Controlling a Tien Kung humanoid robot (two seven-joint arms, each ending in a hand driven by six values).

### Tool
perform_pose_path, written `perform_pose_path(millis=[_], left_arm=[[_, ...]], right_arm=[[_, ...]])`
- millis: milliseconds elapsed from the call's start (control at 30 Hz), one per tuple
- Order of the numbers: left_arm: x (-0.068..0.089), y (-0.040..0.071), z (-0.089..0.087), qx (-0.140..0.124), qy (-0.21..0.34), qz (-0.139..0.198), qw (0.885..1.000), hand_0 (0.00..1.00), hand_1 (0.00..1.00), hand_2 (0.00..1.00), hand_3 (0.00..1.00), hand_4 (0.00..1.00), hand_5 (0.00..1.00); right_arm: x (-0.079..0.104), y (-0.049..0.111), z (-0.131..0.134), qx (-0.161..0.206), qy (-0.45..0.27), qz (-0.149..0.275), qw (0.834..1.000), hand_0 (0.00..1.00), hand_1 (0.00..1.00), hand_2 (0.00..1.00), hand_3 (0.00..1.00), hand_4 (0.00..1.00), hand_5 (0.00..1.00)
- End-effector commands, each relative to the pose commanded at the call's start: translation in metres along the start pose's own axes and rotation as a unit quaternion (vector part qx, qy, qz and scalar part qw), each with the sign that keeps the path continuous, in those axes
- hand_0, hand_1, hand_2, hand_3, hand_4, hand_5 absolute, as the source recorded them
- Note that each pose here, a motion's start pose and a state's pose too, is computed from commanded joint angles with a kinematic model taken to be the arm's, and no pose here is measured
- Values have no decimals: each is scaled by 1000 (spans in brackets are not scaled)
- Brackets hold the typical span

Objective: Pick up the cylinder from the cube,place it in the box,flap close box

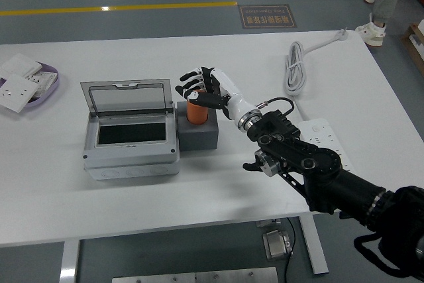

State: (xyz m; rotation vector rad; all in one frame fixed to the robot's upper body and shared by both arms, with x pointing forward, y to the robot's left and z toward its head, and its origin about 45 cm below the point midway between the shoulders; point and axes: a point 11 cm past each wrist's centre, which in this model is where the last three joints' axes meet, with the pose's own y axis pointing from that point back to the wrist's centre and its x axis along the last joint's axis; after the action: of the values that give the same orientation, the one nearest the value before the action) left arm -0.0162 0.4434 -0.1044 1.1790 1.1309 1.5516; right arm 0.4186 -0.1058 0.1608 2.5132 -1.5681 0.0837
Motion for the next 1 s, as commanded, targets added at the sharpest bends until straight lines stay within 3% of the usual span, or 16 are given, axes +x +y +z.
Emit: perform_pose_path(millis=[967, 1000], left_arm=[[-2, -1, 7, -6, -9, -2, 1000, 629, 647, 625, 668, 722, 253], [-2, -1, 7, -7, -10, -2, 1000, 629, 647, 625, 668, 722, 253]], right_arm=[[-9, 1, 6, -11, 25, -18, 999, 547, 466, 452, 509, 809, 176], [-9, 1, 6, -10, 26, -18, 999, 662, 557, 549, 635, 807, 160]])
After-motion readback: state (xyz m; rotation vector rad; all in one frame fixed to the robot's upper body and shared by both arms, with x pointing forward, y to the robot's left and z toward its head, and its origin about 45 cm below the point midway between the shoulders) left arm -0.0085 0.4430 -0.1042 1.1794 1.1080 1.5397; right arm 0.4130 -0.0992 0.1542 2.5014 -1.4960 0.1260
